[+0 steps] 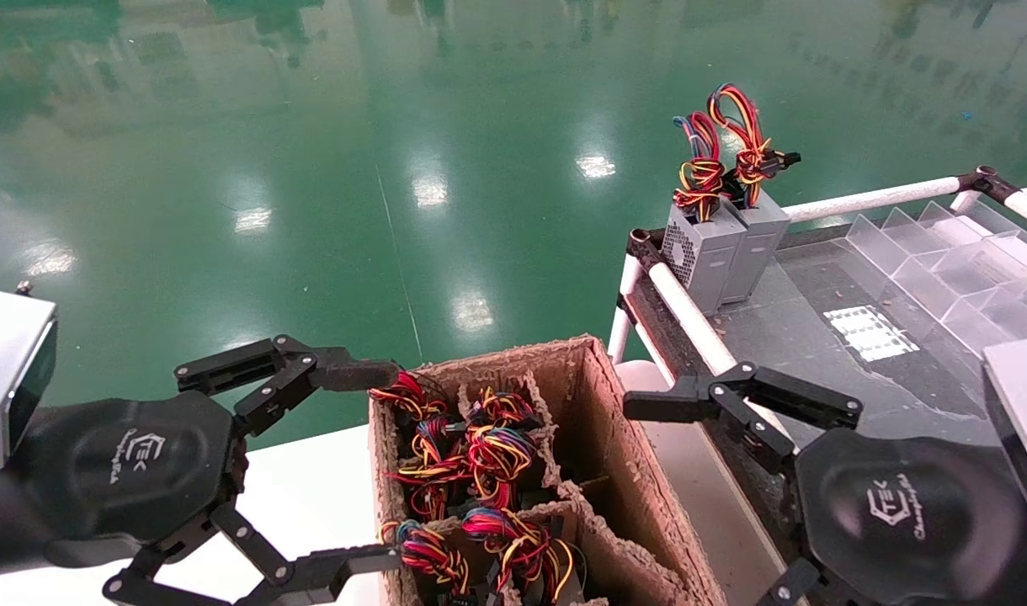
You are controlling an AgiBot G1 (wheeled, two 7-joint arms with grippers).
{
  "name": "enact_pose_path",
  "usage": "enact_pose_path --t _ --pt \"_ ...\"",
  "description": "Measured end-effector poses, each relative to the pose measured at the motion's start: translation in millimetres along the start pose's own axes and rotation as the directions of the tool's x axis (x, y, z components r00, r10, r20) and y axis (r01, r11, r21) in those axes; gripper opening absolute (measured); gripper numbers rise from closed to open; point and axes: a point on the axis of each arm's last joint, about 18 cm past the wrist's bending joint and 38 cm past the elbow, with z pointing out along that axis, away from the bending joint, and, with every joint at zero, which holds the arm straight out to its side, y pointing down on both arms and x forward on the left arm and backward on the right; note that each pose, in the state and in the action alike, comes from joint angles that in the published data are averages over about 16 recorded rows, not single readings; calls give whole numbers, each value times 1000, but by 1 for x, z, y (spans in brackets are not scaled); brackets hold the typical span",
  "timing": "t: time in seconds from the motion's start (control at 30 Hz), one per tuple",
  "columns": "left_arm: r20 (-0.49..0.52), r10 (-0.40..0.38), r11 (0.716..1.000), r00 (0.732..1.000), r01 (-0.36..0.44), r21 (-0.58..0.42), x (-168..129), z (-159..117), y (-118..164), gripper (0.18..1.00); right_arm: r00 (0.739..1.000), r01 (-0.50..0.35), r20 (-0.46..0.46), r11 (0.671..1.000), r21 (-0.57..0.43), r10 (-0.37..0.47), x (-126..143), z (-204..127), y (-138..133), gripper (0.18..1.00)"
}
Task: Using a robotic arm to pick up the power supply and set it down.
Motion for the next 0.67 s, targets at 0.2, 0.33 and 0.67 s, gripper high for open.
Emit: enact_pose_path --t 0.2,0.33,0.67 --pt "0 0 1000 1000 0 0 0 0 0 1001 1000 -5 21 1000 -4 5 -7 1 0 1000" --pt "0 0 1000 1000 0 0 0 0 0 1001 1000 -4 14 1000 -2 4 -5 0 0 1000" --pt "0 0 1000 1000 0 0 0 0 0 1001 1000 -2 2 1000 1 2 -1 0 0 1000"
